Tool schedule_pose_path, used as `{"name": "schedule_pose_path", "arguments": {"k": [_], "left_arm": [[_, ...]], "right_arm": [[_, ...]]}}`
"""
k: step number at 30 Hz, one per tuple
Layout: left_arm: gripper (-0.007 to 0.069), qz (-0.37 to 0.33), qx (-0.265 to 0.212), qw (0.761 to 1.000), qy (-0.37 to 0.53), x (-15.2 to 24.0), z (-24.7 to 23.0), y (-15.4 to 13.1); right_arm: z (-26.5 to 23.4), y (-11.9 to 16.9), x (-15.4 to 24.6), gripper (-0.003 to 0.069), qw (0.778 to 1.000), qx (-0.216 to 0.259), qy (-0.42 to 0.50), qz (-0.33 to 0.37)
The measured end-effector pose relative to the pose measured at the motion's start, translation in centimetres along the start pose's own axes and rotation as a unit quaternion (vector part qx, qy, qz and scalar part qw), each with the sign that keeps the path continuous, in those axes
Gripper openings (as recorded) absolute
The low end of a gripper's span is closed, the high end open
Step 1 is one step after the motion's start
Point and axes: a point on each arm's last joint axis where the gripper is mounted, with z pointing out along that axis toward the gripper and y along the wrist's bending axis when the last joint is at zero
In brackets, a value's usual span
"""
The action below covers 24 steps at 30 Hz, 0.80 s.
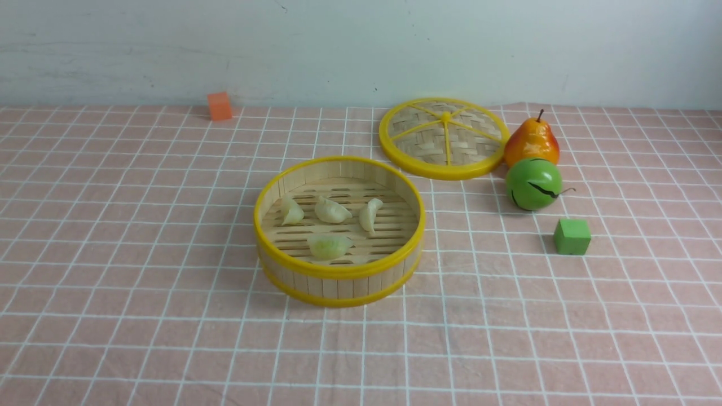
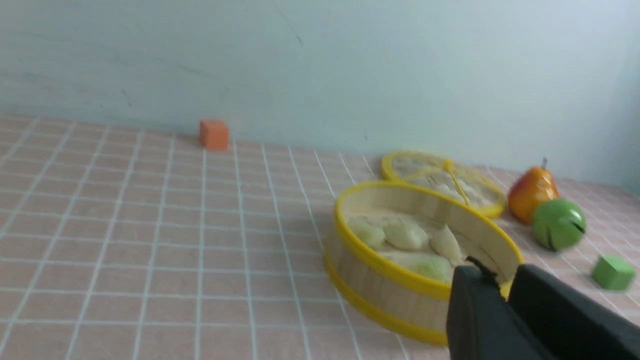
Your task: Put the dumplings into the steamer on the table with the pink tablecloth.
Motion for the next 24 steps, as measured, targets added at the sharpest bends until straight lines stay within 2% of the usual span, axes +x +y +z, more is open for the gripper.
{"name": "schedule_pose_path", "arguments": {"k": [3, 5, 9, 14, 17, 20, 24], "left_arm": [[0.0058, 0.002, -0.031, 1.000, -0.007, 1.3, 0.4, 0.6], [0.0046, 0.002, -0.074, 0.997, 0.012, 3.1, 0.7, 1.5], [0.0042, -0.002, -0.118, 0.992, 0.047, 5.3, 0.7, 2.5], [0.0040, -0.004, -0.141, 0.985, 0.097, 6.5, 0.6, 2.9], [0.0040, 0.027, -0.147, 0.978, 0.144, 7.3, 0.3, 3.1], [0.0039, 0.064, -0.141, 0.976, 0.153, 7.4, 0.3, 3.1], [0.0039, 0.079, -0.137, 0.975, 0.155, 7.4, 0.3, 3.0]], "right_arm": [[0.0, 0.0, 0.0, 0.0008, 1.000, 0.000, 0.000, 0.000], [0.0, 0.0, 0.0, 0.0011, 1.000, 0.000, 0.000, 0.000], [0.0, 0.0, 0.0, 0.0015, 1.000, 0.000, 0.000, 0.000], [0.0, 0.0, 0.0, 0.0022, 1.000, 0.000, 0.000, 0.000], [0.0, 0.0, 0.0, 0.0029, 1.000, 0.000, 0.000, 0.000], [0.0, 0.0, 0.0, 0.0032, 1.000, 0.000, 0.000, 0.000], [0.0, 0.0, 0.0, 0.0036, 1.000, 0.000, 0.000, 0.000]]}}
